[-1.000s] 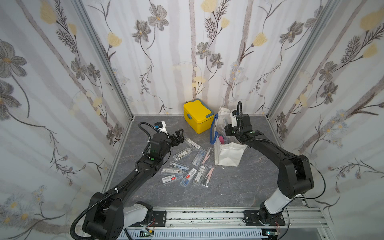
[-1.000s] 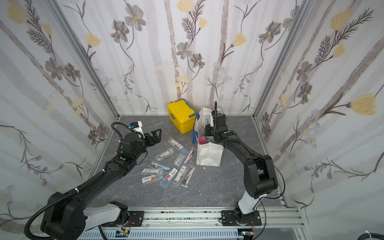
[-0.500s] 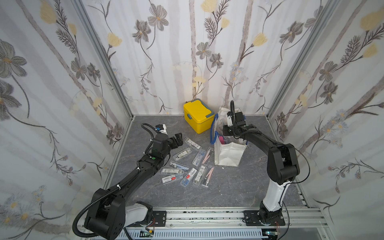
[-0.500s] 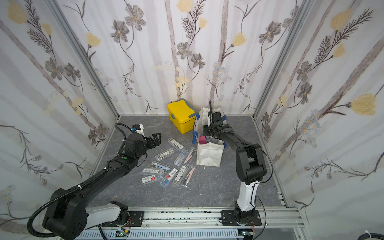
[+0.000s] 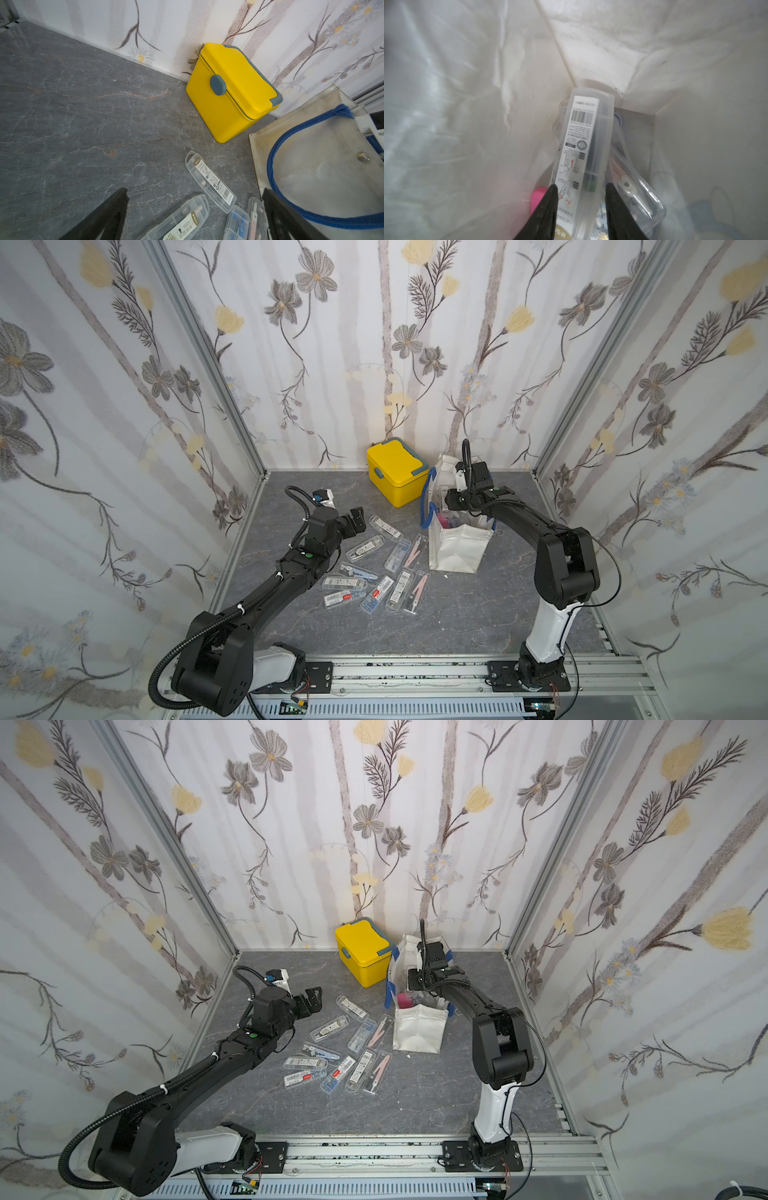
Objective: Put the compass set into the canvas bag
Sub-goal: Place the compass set in the canvas bag, then pick up the compass set at the center of the board.
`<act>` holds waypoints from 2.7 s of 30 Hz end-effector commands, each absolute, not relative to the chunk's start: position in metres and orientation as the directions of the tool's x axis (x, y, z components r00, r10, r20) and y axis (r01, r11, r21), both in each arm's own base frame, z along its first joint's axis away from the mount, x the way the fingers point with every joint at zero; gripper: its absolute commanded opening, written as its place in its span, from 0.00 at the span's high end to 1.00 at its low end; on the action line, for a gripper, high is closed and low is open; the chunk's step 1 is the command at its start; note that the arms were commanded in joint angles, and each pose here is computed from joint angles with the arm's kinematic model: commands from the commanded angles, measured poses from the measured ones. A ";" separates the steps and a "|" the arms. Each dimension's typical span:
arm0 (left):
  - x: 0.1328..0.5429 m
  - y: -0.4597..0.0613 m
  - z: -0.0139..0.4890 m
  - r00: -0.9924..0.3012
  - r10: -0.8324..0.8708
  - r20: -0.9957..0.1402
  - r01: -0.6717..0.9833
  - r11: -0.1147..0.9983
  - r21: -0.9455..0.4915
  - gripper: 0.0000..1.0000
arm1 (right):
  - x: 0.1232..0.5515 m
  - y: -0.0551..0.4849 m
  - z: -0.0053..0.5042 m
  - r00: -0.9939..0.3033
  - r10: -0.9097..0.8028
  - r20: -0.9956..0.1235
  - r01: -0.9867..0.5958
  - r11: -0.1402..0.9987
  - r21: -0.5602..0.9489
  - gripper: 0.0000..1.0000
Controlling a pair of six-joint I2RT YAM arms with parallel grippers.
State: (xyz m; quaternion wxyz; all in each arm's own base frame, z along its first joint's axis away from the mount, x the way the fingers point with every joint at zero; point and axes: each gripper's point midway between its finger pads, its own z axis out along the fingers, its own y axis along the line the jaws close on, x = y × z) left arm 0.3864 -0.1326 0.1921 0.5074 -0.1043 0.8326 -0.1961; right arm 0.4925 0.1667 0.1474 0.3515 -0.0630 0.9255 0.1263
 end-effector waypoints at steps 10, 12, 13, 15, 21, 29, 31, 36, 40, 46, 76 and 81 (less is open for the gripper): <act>0.392 -0.130 0.172 -0.518 -0.299 -0.801 0.001 0.937 -0.351 0.00 | 0.482 0.177 0.230 -0.588 0.002 -0.809 -0.322 0.917 0.237 0.41; 0.394 -0.129 0.166 -0.544 -0.277 -0.792 -0.011 0.946 -0.323 0.00 | 0.475 0.176 0.249 -0.543 0.015 -0.840 -0.337 0.912 0.234 0.34; 0.395 -0.129 0.164 -0.554 -0.265 -0.789 -0.016 0.951 -0.308 0.00 | 0.471 0.175 0.261 -0.512 0.020 -0.859 -0.350 0.908 0.230 0.32; 0.397 -0.127 0.159 -0.572 -0.237 -0.786 -0.023 0.962 -0.274 0.00 | 0.459 0.174 0.283 -0.449 0.027 -0.893 -0.385 0.896 0.221 0.25; 0.402 -0.116 0.159 -0.558 -0.107 -0.823 -0.032 0.994 -0.107 0.00 | 0.424 0.177 0.319 -0.325 0.080 -0.942 -0.473 0.849 0.236 0.00; 0.403 -0.140 0.146 -0.646 0.223 -0.730 0.193 0.973 0.126 0.01 | 0.382 0.198 0.339 -0.259 0.169 -0.951 -0.645 0.703 0.301 0.00; 0.398 -0.144 0.136 -0.680 0.308 -0.665 0.244 0.951 0.190 0.03 | 0.377 0.203 0.341 -0.279 0.200 -0.939 -0.666 0.665 0.339 0.00; 0.382 -0.152 0.107 -0.717 0.484 -0.502 0.399 0.875 0.275 0.05 | 0.364 0.218 0.344 -0.334 0.238 -0.912 -0.708 0.575 0.409 0.01; 0.371 -0.160 0.096 -0.690 0.555 -0.465 0.496 0.830 0.254 0.05 | 0.354 0.225 0.347 -0.308 0.203 -0.930 -0.731 0.575 0.367 0.01; 0.361 -0.174 0.087 -0.650 0.607 -0.458 0.587 0.783 0.205 0.10 | 0.335 0.237 0.357 -0.253 0.193 -0.948 -0.785 0.531 0.317 0.01; 0.345 -0.156 0.003 -0.765 0.621 -0.170 0.625 0.780 0.036 0.39 | 0.314 0.273 0.361 -0.205 0.148 -0.967 -0.851 0.461 0.251 0.00; 0.349 -0.158 0.010 -0.766 0.612 -0.195 0.616 0.786 0.047 0.44 | 0.316 0.275 0.361 -0.206 0.144 -0.968 -0.852 0.460 0.250 0.00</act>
